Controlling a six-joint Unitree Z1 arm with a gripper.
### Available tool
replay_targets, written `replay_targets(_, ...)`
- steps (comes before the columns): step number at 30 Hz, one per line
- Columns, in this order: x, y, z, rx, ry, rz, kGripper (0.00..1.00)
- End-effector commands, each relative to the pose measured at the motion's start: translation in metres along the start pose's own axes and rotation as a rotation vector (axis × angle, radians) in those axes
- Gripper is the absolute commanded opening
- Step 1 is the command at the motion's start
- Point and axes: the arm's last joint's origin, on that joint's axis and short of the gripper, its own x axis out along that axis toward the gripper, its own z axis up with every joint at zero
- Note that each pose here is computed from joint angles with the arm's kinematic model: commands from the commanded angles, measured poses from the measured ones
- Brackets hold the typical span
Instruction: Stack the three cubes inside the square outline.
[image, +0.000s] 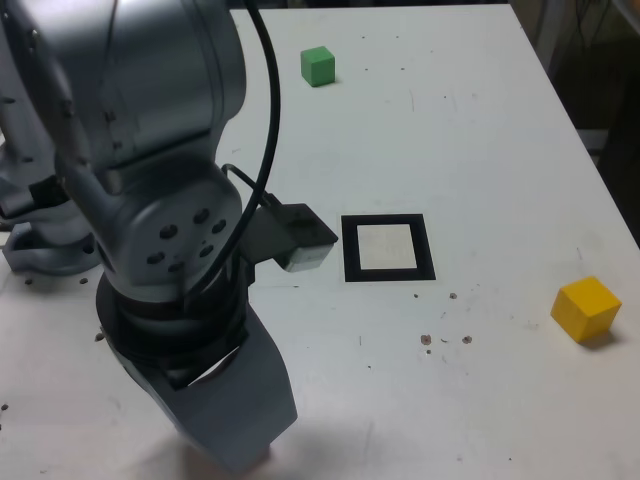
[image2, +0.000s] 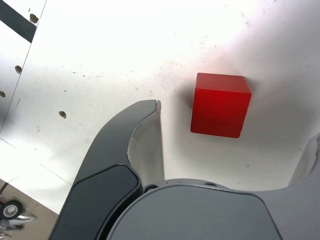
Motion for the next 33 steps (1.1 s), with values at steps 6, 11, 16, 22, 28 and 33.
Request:
replay_targets(6,0.005,0.000,0.003,0.003,0.015,0.021,0.99)
replay_targets(11,0.013,-0.001,0.010,0.004,0.022,0.031,0.99)
replay_targets(16,0.023,-0.002,0.016,0.004,0.026,0.029,0.99)
replay_targets(22,0.031,-0.003,0.022,0.004,0.034,0.027,0.98)
replay_targets(28,0.034,-0.004,0.027,0.004,0.034,0.025,0.94)
replay_targets(33,0.034,-0.004,0.028,-0.002,0.037,0.026,0.88)
